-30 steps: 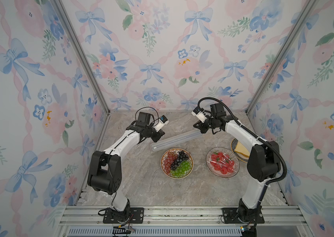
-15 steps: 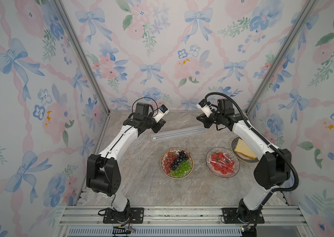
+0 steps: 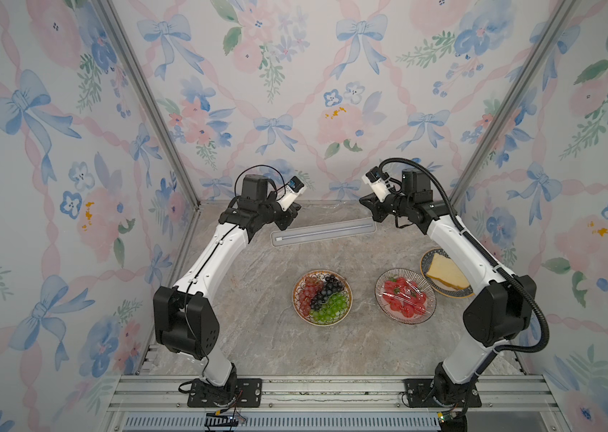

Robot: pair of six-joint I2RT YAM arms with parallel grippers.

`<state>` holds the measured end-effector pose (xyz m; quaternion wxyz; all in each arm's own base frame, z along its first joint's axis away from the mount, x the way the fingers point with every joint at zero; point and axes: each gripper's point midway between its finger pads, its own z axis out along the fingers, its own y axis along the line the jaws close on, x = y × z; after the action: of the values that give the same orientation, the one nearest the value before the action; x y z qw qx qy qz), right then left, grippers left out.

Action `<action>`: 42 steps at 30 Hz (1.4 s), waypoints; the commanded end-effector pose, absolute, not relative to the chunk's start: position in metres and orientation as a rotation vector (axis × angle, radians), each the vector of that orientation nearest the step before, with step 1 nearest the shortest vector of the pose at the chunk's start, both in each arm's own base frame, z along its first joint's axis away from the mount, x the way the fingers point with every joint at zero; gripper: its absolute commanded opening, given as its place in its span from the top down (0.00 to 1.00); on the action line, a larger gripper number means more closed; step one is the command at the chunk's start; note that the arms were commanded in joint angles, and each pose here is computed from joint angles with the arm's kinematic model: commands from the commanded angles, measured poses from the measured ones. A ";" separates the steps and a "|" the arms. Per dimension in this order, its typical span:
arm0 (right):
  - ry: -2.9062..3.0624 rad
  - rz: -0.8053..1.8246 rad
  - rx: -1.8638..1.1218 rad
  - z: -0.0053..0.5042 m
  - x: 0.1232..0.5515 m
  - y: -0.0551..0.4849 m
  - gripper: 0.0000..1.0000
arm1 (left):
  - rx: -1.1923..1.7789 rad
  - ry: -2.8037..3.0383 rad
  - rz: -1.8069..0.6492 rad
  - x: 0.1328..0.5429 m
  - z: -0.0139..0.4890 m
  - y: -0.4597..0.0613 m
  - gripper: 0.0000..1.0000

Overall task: Wrap the plate with plastic wrap
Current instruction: Pull the plastic wrap from the plastic wrap cutting box.

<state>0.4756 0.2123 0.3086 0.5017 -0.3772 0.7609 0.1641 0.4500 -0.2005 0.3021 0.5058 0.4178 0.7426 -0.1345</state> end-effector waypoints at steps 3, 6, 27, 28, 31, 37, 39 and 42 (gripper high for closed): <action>1.727 0.366 -0.885 0.353 0.474 0.215 1.00 | 0.975 1.680 -0.300 0.444 0.351 -0.197 1.00; 1.727 0.362 -0.887 0.353 0.474 0.215 1.00 | 0.970 1.681 -0.292 0.446 0.352 -0.196 1.00; 1.717 0.346 -0.894 0.358 0.471 0.215 1.00 | 0.963 1.660 -0.283 0.444 0.363 -0.195 1.00; 1.720 0.346 -0.894 0.357 0.471 0.215 1.00 | 0.963 1.659 -0.284 0.444 0.363 -0.195 1.00; 1.723 0.346 -0.895 0.356 0.471 0.216 1.00 | 0.963 1.657 -0.282 0.444 0.364 -0.195 1.00; 1.722 0.343 -0.899 0.355 0.471 0.217 1.00 | 0.966 1.655 -0.285 0.444 0.364 -0.196 1.00; 1.722 0.342 -0.897 0.356 0.471 0.217 1.00 | 0.965 1.652 -0.284 0.444 0.365 -0.196 1.00; 1.719 0.342 -0.897 0.358 0.471 0.217 1.00 | 0.965 1.652 -0.284 0.444 0.365 -0.196 1.00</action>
<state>0.4774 0.2145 0.3116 0.5078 -0.3759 0.7600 0.1525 0.4501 -0.1997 0.3148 0.5175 0.4168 0.7359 -0.1301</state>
